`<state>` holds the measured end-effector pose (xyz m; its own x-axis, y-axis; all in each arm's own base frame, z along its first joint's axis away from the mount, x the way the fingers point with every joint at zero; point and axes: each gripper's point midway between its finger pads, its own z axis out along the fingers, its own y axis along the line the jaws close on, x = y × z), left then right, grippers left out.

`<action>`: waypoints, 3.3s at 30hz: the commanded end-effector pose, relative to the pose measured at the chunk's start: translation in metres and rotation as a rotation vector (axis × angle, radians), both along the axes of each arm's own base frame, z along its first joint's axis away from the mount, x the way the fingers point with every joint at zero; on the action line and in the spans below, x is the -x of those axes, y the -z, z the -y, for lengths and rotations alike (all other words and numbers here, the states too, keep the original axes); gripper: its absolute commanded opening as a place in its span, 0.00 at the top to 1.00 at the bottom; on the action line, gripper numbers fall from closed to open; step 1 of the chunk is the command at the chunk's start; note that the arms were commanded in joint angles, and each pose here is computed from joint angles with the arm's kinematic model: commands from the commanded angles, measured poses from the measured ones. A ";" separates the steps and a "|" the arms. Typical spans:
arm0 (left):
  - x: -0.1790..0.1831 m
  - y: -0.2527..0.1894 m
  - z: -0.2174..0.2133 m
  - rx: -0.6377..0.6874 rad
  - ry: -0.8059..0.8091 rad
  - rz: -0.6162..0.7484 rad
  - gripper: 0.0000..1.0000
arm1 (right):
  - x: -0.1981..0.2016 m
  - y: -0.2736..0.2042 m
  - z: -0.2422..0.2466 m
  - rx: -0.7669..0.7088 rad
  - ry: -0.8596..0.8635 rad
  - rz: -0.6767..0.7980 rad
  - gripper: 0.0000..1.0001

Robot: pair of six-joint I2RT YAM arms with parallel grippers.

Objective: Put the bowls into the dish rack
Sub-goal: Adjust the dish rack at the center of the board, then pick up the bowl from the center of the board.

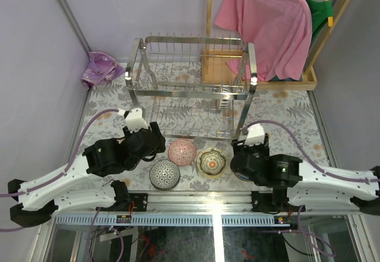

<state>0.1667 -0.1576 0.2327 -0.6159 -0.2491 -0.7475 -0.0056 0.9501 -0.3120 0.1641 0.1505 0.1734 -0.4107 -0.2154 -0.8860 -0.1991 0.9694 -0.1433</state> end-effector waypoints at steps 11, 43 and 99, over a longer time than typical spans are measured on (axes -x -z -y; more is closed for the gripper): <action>-0.039 0.012 -0.008 0.068 -0.097 0.005 0.37 | -0.071 0.014 -0.004 -0.114 0.075 -0.112 0.25; -0.021 -0.012 0.003 0.127 0.051 -0.003 0.37 | -0.064 0.004 0.009 -0.290 0.033 -0.219 0.17; 0.045 0.096 0.057 -0.158 0.165 -0.424 0.67 | 0.038 0.005 -0.071 -0.373 -0.320 -0.407 0.42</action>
<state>0.1398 -0.1993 0.1519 -0.8409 -0.0438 -0.5394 0.0442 0.9878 -0.1491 0.1243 0.2234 0.1521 -0.7157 -0.1197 -0.6881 -0.4550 0.8274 0.3293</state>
